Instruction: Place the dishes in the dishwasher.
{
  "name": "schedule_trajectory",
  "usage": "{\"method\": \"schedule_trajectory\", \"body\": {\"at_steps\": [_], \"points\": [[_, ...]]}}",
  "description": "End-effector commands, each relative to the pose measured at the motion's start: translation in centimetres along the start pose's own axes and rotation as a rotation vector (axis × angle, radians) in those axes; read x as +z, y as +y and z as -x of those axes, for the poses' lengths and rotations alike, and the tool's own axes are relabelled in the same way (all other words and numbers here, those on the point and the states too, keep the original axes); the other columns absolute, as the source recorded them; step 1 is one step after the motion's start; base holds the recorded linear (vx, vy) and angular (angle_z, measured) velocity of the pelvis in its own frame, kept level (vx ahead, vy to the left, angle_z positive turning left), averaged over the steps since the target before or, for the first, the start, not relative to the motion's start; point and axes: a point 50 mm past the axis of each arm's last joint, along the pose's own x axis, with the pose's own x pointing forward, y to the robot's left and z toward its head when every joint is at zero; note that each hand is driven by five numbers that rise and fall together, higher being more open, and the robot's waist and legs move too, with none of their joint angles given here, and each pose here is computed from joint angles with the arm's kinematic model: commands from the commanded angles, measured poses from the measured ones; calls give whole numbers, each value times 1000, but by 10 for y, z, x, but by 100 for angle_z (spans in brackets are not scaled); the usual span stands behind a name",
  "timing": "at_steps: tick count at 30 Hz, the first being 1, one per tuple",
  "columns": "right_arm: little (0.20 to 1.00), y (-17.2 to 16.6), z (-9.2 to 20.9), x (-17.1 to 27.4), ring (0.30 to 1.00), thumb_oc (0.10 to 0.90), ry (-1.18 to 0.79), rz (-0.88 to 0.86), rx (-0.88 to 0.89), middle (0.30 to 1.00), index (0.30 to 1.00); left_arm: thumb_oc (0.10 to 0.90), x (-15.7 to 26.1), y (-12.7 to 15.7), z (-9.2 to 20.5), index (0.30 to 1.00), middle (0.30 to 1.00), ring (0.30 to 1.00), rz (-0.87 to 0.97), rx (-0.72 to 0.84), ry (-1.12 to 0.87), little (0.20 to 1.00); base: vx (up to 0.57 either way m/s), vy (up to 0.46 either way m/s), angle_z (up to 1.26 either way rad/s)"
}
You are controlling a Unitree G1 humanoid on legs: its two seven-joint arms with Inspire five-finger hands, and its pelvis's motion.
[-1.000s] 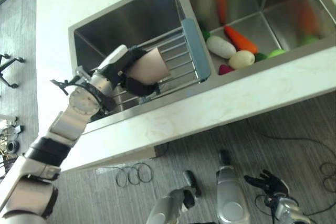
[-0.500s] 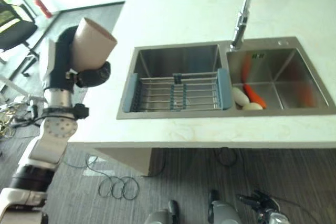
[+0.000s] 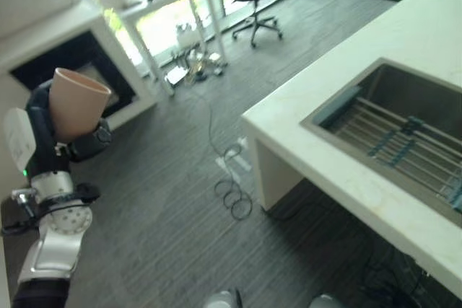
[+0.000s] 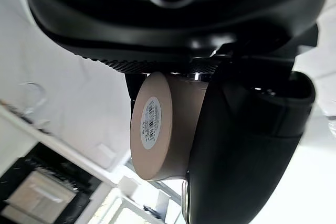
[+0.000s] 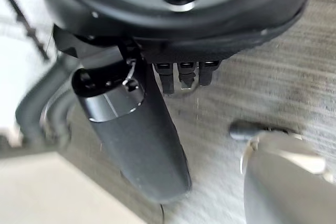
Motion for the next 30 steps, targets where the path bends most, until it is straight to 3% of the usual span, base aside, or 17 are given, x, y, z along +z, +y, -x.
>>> {"method": "schedule_trajectory", "body": {"at_steps": [1,5,9,12,19,22,25,30], "points": [[900,4,0,3,900,800,-47,3,-5,900,900,400,53,34,-33,300,300,300,42,161,-283,300,30,421,106],[900,27,-2,7,900,800,-49,60,38,900,900,400,66,25,-29,300,300,300,12,66,-346,300,69,311,18],[900,49,-2,16,900,800,-87,-86,62,900,900,400,71,17,-28,300,300,300,-5,-10,-365,300,121,278,-13],[900,55,0,22,900,800,-122,-68,74,900,900,400,74,13,-31,300,300,300,3,-29,-380,300,170,299,-5],[900,28,2,16,900,800,-129,-148,32,900,900,400,87,9,-34,300,300,300,103,-51,-493,300,218,74,108],[900,0,4,-14,900,800,39,-258,-45,900,900,400,96,1,-35,300,300,300,126,-44,-506,300,588,-76,60],[900,-6,5,-23,900,800,94,-246,-76,900,900,400,96,-4,-32,300,300,300,152,-37,-485,300,496,-42,70],[900,15,-1,9,900,800,-50,5,69,900,900,400,103,5,-33,300,300,300,190,-59,-506,300,537,181,3]]}}
